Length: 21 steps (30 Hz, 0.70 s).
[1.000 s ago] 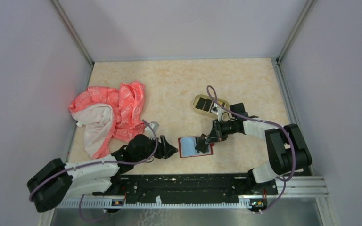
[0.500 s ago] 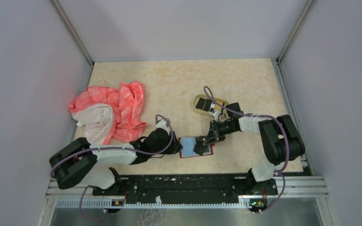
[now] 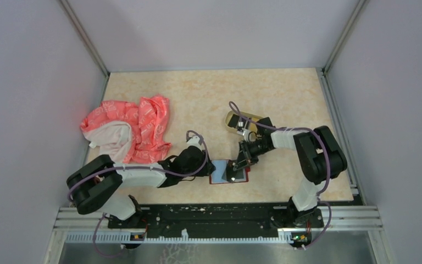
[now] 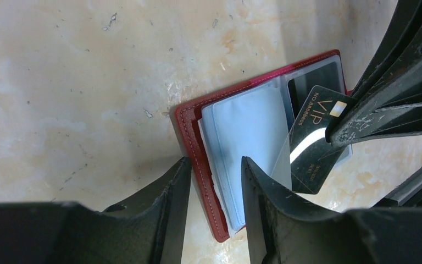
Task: Put the credit cards into the card holder
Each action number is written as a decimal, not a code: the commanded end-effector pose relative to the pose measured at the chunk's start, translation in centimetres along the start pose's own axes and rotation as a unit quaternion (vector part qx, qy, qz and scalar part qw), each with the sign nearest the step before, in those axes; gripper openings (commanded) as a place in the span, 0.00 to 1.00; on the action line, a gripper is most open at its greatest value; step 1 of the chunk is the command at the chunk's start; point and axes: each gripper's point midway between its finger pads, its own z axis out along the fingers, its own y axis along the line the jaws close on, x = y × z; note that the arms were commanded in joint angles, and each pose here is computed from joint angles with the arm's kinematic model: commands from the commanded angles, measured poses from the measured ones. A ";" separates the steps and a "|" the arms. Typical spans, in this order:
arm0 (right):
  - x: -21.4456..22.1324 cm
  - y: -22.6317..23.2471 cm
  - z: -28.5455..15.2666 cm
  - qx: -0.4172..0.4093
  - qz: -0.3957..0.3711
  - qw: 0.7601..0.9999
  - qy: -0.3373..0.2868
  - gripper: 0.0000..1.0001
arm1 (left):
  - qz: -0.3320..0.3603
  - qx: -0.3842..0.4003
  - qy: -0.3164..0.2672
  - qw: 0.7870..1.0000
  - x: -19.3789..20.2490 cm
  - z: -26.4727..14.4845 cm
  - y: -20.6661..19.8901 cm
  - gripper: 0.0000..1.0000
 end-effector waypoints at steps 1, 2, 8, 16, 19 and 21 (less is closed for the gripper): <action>-0.2 -0.2 0.3 0.007 -0.007 1.000 0.017 0.00 | 0.029 -0.056 0.028 0.998 1.8 0.4 2.8 0.46; -0.1 -0.3 0.3 0.009 -0.003 1.000 0.021 0.00 | 0.030 -0.058 0.028 0.997 1.7 0.4 2.8 0.46; 0.1 -1.0 0.4 0.028 -0.001 0.999 0.039 0.00 | 0.045 -0.068 0.020 0.997 1.2 1.0 3.0 0.45; 0.5 -1.3 0.8 0.018 0.022 0.998 0.064 0.01 | 0.067 -0.069 0.016 0.995 0.5 1.7 2.9 0.45; 0.5 -1.4 0.8 0.019 0.027 0.997 0.065 0.03 | 0.071 -0.068 0.016 0.995 0.4 1.9 2.9 0.45; 0.4 -1.4 0.9 0.018 0.031 0.997 0.067 0.04 | 0.072 -0.066 0.014 0.995 0.3 1.9 2.8 0.44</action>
